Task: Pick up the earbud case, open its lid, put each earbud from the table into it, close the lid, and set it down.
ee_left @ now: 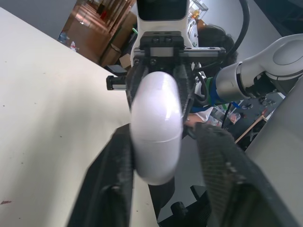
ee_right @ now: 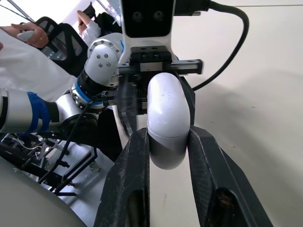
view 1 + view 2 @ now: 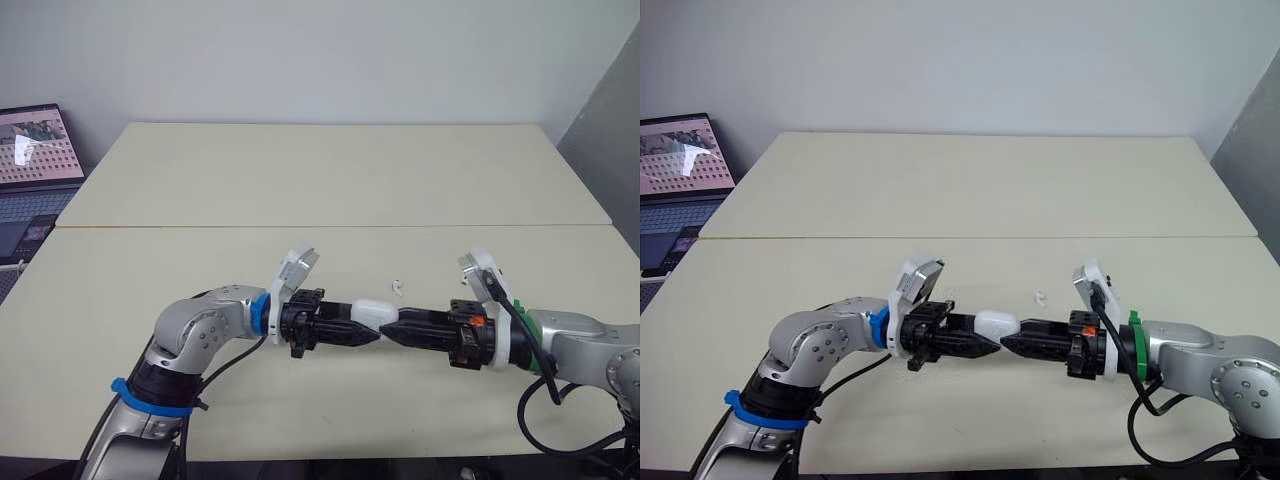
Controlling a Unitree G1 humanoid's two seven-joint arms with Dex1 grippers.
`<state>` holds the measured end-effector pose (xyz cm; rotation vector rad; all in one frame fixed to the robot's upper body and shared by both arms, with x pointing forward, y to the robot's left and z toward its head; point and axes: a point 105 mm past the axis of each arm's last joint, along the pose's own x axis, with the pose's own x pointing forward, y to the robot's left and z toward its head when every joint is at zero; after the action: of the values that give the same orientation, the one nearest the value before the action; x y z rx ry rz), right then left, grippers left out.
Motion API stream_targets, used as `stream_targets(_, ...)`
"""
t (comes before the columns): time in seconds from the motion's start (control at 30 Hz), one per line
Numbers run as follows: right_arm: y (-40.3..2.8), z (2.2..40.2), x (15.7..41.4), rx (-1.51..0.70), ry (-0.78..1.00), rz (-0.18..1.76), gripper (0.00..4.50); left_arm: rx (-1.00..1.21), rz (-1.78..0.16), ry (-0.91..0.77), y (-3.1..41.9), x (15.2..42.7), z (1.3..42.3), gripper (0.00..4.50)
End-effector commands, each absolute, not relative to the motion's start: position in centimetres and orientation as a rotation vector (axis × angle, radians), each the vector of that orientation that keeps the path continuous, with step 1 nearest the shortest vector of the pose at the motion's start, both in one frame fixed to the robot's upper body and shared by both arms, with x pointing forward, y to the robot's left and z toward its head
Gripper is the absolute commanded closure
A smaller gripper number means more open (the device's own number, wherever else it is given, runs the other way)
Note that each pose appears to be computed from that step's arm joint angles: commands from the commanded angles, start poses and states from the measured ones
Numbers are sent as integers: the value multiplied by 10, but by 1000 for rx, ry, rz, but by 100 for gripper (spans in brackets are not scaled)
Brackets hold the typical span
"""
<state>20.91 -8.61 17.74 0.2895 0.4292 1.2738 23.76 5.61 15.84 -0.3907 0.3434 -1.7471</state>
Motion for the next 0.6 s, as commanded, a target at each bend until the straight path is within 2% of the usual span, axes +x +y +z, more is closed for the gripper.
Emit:
stream_targets(0.03, -85, 187, 209, 293, 375, 1279, 375, -375, -1777, 312, 55, 234, 165, 359)
stream_targets(0.27, -85, 188, 209, 291, 361, 1276, 375, -376, -1780, 312, 54, 234, 165, 372)
stream_targets(0.33, -85, 190, 208, 285, 348, 1288, 303, -376, -1780, 312, 54, 234, 165, 372)
stream_targets(0.37, -85, 190, 207, 282, 342, 1290, 282, -377, -1780, 311, 54, 234, 165, 372)
stream_targets(0.6, -95, 199, 214, 227, 303, 1243, 25, -372, -1770, 308, 53, 235, 163, 372)
